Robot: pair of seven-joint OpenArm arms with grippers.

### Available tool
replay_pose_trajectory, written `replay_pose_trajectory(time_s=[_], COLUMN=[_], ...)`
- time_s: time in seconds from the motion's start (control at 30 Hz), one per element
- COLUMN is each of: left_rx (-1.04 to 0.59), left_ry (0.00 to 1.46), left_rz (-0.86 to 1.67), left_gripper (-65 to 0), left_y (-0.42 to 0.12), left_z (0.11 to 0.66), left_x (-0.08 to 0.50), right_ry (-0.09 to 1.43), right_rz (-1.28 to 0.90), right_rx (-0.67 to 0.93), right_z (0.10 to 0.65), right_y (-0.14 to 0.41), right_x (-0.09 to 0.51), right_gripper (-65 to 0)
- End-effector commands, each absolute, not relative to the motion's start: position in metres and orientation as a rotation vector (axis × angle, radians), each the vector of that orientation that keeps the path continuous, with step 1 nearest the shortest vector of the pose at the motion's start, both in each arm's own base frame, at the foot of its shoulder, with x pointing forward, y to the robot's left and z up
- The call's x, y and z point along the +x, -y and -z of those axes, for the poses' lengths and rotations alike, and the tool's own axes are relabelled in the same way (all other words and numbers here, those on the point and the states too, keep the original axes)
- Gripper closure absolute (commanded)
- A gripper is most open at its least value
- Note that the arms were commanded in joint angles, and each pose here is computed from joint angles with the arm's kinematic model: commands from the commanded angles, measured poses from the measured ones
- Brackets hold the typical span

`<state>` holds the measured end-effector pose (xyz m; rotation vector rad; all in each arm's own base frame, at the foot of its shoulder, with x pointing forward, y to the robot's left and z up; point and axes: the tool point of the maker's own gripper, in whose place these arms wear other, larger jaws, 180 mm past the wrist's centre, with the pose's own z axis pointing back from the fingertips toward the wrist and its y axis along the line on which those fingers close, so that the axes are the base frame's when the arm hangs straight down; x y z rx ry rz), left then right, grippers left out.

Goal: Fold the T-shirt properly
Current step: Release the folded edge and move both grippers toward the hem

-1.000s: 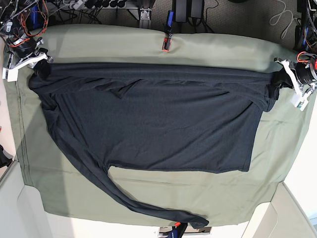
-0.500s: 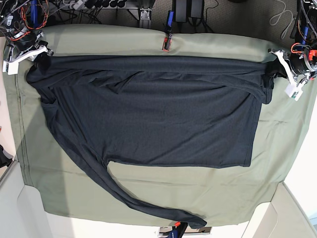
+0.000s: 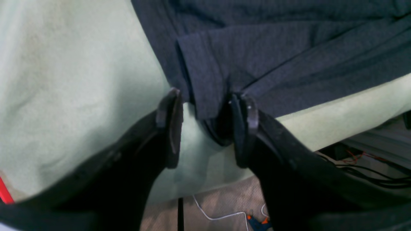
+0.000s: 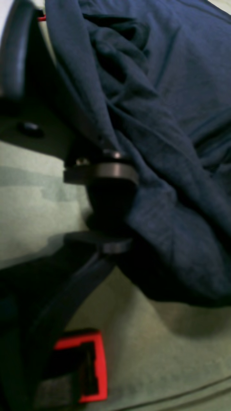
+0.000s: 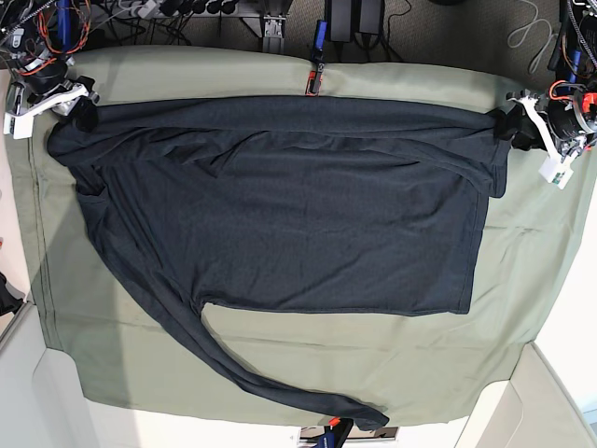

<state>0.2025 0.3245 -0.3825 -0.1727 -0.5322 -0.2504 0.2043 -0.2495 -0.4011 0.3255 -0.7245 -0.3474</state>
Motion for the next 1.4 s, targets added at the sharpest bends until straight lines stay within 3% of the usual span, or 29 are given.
replay_pose_trajectory(time_s=[0.0, 0.07, 0.23, 0.57, 0.77, 1.03, 1.37], left_rx=[-0.155, -0.16, -0.149, -0.159, -0.181, -0.228, -0.208], left_ry=[0.571, 0.577, 0.582, 0.597, 0.638, 0.742, 0.812], left_rz=[0.26, 0.261, 0.274, 0.275, 0.269, 0.263, 0.281], left_gripper=[-27.7, -27.7, -27.7, -27.7, -27.7, -27.7, -27.7], left_y=[-0.332, -0.333, -0.338, -0.338, -0.335, -0.329, -0.335], left_z=[0.369, 0.365, 0.358, 0.353, 0.344, 0.317, 0.297], left_x=[0.212, 0.214, 0.218, 0.221, 0.231, 0.259, 0.276], right_ry=[0.785, 0.8, 0.849, 0.854, 0.955, 1.035, 0.899], right_rz=[0.329, 0.317, 0.265, 0.19, 0.203, 0.298, 0.204], right_rx=[0.319, 0.307, 0.246, 0.071, 0.019, 0.056, 0.149], right_z=[0.386, 0.38, 0.359, 0.342, 0.314, 0.307, 0.345], right_y=[0.255, 0.256, 0.262, 0.298, 0.317, 0.334, 0.283], right_x=[0.213, 0.216, 0.222, 0.227, 0.258, 0.326, 0.416], right_gripper=[-22.8, -22.8, -30.9, -30.9, -30.9, -30.9, -30.9])
